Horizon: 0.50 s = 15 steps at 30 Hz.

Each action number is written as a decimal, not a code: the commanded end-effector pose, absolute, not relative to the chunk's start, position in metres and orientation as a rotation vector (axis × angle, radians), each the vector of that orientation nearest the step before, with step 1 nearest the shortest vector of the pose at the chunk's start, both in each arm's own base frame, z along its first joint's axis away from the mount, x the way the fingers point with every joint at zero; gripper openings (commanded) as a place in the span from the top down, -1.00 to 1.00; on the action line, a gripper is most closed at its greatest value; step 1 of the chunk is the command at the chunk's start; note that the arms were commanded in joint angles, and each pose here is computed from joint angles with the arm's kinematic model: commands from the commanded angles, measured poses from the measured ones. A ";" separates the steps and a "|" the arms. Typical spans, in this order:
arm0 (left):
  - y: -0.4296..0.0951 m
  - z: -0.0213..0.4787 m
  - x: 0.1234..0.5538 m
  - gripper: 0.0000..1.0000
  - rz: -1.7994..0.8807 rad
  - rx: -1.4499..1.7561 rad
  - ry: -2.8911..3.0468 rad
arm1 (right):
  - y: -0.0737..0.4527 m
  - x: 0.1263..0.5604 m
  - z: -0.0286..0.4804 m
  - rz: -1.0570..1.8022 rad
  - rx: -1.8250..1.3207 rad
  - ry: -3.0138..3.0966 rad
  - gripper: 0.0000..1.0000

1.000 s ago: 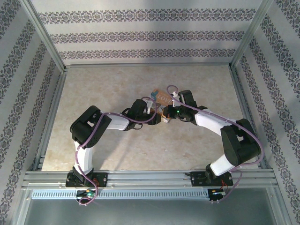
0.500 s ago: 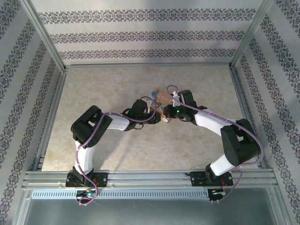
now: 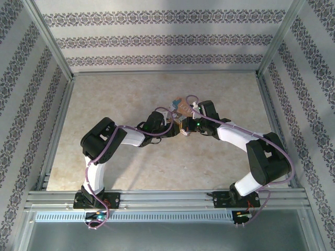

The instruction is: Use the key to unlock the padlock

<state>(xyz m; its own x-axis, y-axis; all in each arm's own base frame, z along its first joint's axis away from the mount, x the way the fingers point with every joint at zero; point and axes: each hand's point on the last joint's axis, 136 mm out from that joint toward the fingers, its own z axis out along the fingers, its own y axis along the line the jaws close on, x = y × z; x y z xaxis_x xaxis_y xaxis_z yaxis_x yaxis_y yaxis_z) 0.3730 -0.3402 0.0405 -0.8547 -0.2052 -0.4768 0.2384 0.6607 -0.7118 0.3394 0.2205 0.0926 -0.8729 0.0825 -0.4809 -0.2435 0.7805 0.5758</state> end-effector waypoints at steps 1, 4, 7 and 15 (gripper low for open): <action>-0.351 0.053 0.380 0.40 -1.164 0.020 2.264 | 0.222 0.319 0.074 0.899 -0.114 2.571 1.00; -0.350 0.054 0.379 0.46 -1.158 0.028 2.260 | 0.224 0.321 0.081 0.914 -0.117 2.555 1.00; -0.349 0.057 0.378 0.49 -1.156 0.036 2.252 | 0.226 0.321 0.095 0.934 -0.125 2.521 1.00; -0.351 0.076 0.373 0.50 -1.217 0.035 2.222 | 0.212 0.301 0.119 0.892 -0.168 2.434 1.00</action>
<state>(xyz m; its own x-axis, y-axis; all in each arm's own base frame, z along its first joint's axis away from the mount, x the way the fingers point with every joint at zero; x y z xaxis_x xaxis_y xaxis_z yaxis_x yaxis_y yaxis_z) 0.3725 -0.3408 0.0419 -0.8508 -0.2227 -0.4759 0.2375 0.6449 -0.7265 0.3149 0.2174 0.1204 -0.8520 0.0828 -0.5169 -0.2797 0.7627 0.5832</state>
